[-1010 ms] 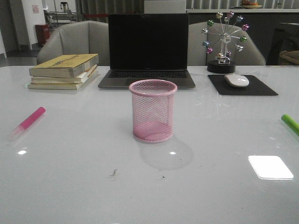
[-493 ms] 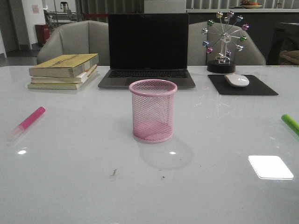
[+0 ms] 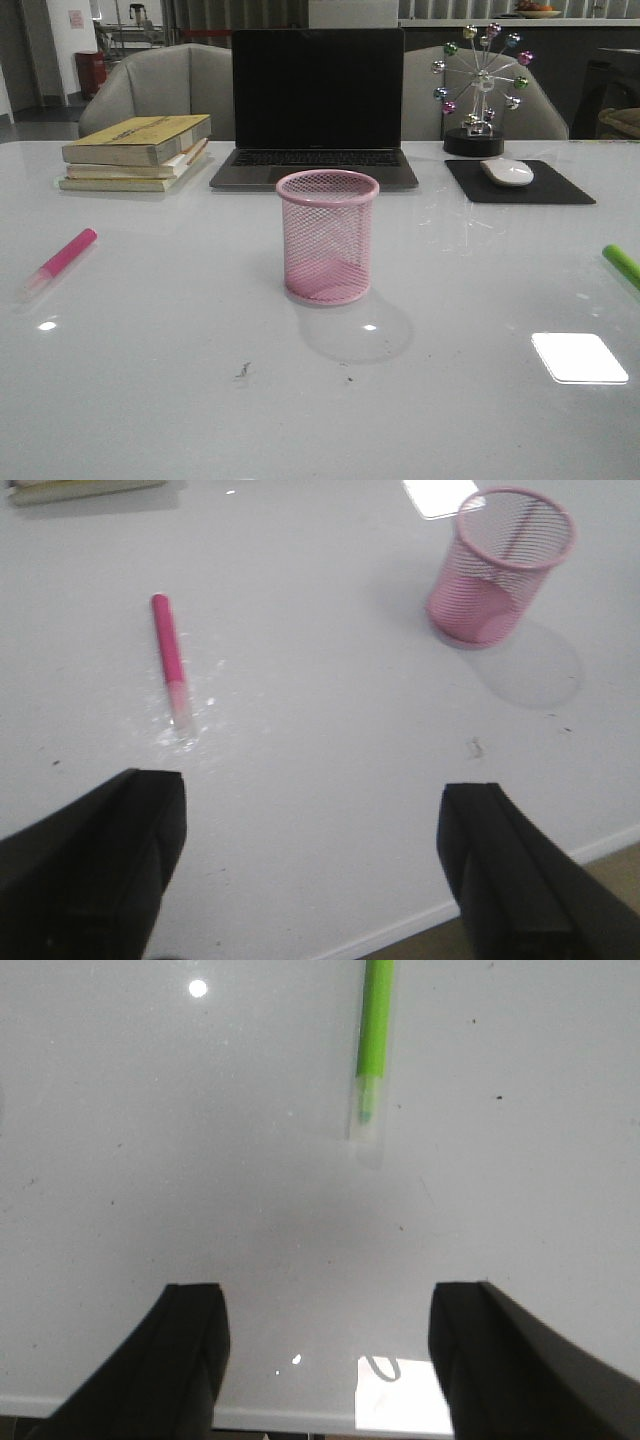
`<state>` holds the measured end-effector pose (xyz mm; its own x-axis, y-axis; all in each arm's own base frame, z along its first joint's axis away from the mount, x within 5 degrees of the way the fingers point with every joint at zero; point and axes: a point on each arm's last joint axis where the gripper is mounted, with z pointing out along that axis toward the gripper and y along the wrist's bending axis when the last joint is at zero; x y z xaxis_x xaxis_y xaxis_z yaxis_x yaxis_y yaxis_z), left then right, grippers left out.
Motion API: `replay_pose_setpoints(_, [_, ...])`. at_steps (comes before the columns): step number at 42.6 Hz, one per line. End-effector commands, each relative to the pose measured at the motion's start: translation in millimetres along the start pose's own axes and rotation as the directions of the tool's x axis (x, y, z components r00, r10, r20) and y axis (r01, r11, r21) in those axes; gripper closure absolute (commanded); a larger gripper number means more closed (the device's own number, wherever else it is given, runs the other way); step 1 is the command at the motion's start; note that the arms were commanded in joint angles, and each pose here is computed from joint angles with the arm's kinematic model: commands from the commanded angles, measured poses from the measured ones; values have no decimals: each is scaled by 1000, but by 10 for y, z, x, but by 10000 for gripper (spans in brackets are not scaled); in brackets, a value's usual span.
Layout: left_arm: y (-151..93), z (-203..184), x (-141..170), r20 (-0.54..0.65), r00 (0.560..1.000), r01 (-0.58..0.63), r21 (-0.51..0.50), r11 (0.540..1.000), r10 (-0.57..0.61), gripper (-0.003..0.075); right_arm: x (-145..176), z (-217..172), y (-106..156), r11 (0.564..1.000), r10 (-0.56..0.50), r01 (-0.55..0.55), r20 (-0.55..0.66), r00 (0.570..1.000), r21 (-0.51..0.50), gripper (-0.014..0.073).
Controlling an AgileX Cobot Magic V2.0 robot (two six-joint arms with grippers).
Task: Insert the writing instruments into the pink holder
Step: 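Grasp the green highlighter with the right gripper and lift it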
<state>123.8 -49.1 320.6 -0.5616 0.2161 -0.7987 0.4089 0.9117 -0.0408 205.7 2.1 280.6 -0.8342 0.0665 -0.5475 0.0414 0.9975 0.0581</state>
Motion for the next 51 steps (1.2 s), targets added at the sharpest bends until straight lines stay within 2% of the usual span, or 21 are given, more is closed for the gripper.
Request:
replay_pose_setpoints(1, [-121, -50, -147, 97, 995, -43, 69, 997, 36, 176, -352, 72, -27, 1000, 22, -22, 67, 998, 8, 55])
replay_pose_setpoints(6, [-224, -54, -140, 98, 993, -81, 131, 988, 68, 206, -620, 356, -115, 997, 68, -68, 3, 998, 20, 55])
replay_pose_setpoints(13, [-303, -62, -133, 101, 991, -110, 178, 978, 93, 235, -911, 782, -151, 997, 69, -67, -86, 994, 29, 55])
replay_pose_setpoints(22, [-306, -62, -130, 99, 991, -111, 180, 977, 95, 257, -1174, 1279, -176, 998, 58, -53, -178, 982, 31, 55])
replay_pose_setpoints(32, [-306, -62, -130, 99, 991, -111, 180, 977, 95, 257, -1392, 1612, -193, 1000, 16, -12, -204, 979, 24, 60])
replay_pose_setpoints(42, [-308, -62, -131, 98, 991, -107, 183, 977, 90, 257, -1502, 1835, -208, 1000, 11, -5, -219, 976, 26, 214])
replay_pose_setpoints(51, [-308, -62, -131, 98, 991, -106, 183, 977, 90, 257, -1487, 1968, -232, 999, -3, 13, -252, 968, 39, 221])
